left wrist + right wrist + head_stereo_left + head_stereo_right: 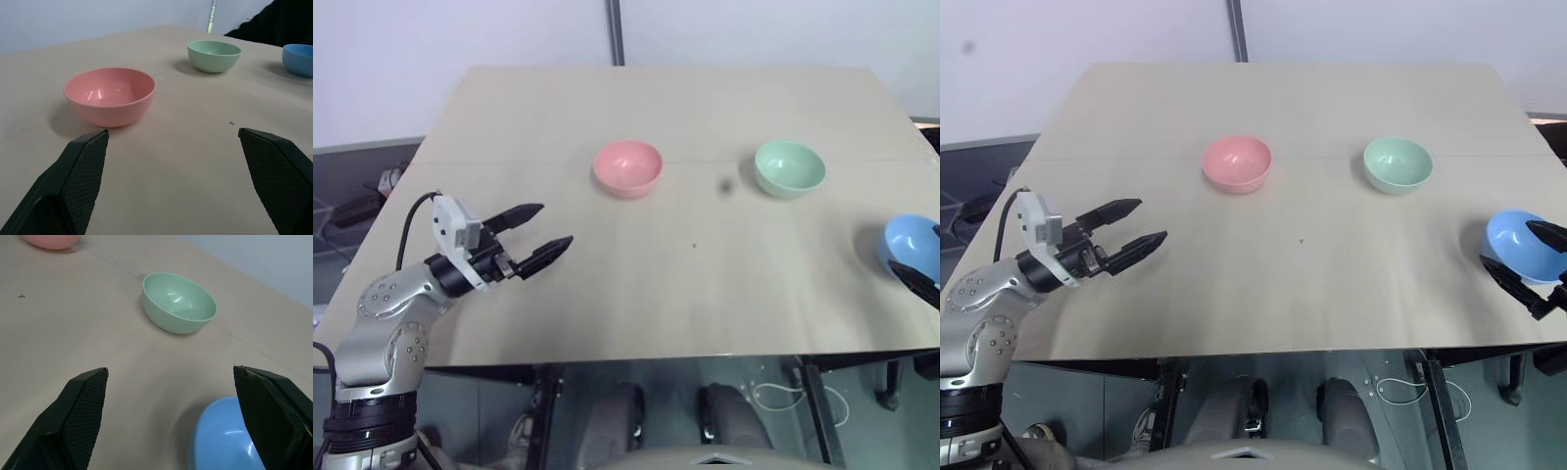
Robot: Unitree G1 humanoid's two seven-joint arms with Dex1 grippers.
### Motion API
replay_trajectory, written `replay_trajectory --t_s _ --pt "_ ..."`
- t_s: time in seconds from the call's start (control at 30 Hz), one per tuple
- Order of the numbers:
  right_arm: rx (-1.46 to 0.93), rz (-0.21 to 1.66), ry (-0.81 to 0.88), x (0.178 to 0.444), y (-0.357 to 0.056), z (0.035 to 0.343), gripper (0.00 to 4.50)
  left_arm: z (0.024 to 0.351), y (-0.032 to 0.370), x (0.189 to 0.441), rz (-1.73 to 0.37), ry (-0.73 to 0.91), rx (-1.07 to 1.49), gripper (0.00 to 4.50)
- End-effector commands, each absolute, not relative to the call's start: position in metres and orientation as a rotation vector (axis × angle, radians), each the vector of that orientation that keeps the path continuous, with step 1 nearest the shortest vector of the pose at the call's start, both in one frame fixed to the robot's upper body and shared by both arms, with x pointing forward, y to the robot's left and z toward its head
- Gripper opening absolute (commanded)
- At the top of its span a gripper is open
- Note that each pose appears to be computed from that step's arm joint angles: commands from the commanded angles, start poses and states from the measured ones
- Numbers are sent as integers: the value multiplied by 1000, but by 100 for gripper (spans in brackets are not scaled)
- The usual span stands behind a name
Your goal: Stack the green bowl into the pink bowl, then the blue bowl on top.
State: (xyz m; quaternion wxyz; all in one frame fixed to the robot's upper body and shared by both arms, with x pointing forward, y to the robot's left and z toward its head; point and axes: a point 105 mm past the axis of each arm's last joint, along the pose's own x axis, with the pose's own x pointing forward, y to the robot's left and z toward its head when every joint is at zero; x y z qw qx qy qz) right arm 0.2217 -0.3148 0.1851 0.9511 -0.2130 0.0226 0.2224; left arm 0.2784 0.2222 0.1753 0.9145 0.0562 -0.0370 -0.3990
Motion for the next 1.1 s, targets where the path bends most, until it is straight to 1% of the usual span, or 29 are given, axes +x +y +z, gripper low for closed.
replay_trajectory --t_s 0.03,0.1,0.17,0.37,0.43,0.53,0.63,0.73,0.83,0.9,0.93,0.97,1.0,1.03,1.1 --pt "-457 468 4 224 -307 195 443 186 215 278 -841 -112 168 450" --pt "-437 494 -12 226 -299 194 443 188 212 281 -847 -107 170 450" --pt "-433 509 -29 228 -293 195 443 188 210 286 -827 -103 225 450" --pt "-403 599 -78 236 -263 194 443 201 192 313 -756 -113 442 450" --pt "-397 650 -92 239 -248 193 443 205 184 327 -726 -85 614 450" --pt "-413 732 -94 243 -221 187 443 205 170 351 -737 -17 906 450" --pt "-421 777 -115 244 -199 186 443 214 155 370 -741 -25 1002 450" --pt "-409 787 -147 241 -183 192 443 204 140 388 -779 16 1177 450" --pt "-420 775 -160 238 -178 195 443 184 122 400 -849 67 1281 450" --pt "-428 757 -162 236 -177 196 450 175 113 407 -881 77 1322 396" --pt "-432 745 -164 235 -177 196 450 172 109 410 -900 74 1347 361" --pt "-437 737 -164 234 -177 196 450 171 106 413 -908 65 1362 306" --pt "-441 729 -164 233 -177 196 450 171 103 415 -915 59 1364 265" --pt "-443 720 -165 232 -177 196 450 172 100 416 -924 54 1361 215" --pt "-446 696 -166 230 -179 196 450 177 95 420 -933 36 1353 102"
